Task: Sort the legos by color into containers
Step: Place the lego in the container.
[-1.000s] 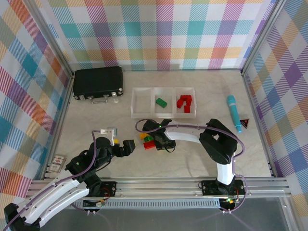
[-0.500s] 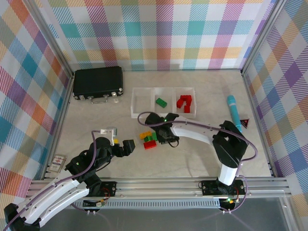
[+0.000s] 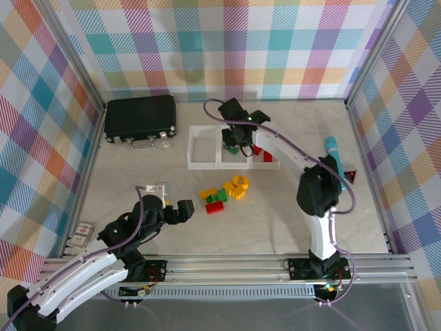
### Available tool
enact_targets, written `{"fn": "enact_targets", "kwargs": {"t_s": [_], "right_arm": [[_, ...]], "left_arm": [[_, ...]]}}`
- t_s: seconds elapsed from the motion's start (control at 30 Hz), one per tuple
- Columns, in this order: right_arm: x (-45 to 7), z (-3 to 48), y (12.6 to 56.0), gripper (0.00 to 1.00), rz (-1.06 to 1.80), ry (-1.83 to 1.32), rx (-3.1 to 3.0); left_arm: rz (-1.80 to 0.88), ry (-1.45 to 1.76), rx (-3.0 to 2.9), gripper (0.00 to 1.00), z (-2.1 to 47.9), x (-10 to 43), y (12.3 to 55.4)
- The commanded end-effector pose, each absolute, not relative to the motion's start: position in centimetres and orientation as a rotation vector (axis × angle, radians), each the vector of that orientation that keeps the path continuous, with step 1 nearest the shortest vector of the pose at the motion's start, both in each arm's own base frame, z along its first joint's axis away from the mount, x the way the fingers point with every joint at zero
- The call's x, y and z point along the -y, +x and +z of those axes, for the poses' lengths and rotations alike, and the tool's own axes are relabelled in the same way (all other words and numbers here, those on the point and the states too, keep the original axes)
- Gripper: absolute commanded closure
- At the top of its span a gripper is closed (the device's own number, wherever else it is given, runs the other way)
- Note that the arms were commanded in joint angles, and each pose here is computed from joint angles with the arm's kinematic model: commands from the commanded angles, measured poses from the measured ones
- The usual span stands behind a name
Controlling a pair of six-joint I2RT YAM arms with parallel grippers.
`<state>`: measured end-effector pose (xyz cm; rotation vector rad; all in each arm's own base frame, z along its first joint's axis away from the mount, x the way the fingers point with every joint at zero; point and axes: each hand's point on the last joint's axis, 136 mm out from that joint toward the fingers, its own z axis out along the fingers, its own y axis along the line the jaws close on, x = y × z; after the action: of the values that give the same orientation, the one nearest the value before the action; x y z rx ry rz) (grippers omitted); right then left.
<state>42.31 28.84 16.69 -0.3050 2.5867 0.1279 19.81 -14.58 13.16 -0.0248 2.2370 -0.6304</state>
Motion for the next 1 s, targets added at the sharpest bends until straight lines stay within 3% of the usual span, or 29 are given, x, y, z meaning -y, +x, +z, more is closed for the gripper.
{"fn": "enact_targets", "kwargs": {"t_s": [0.0, 0.3, 0.43, 0.6, 0.97], "right_arm": [[-29.9, 15.0, 43.7, 0.75, 0.114, -0.444, -2.616], [-29.4, 11.2, 46.6, 0.67, 0.126, -0.398, -2.669], [-29.4, 11.1, 46.2, 0.52, 0.139, -0.417, -2.699], [-28.7, 14.1, 45.6, 0.29, 0.134, -0.427, -2.664], [-26.7, 24.3, 41.8, 0.17, 0.237, -0.416, -2.517]], "left_arm": [[-0.623, -0.044, -2.229, 0.00, 13.8, 14.2, 19.7], [-0.577, -0.051, -2.248, 0.00, 13.6, 13.0, 18.9], [-0.560, -0.067, -2.249, 0.00, 13.2, 12.5, 18.9], [-0.546, -0.061, -2.255, 0.00, 13.3, 12.6, 19.1], [-0.576, -0.036, -2.259, 0.00, 14.2, 13.5, 19.3]]}}
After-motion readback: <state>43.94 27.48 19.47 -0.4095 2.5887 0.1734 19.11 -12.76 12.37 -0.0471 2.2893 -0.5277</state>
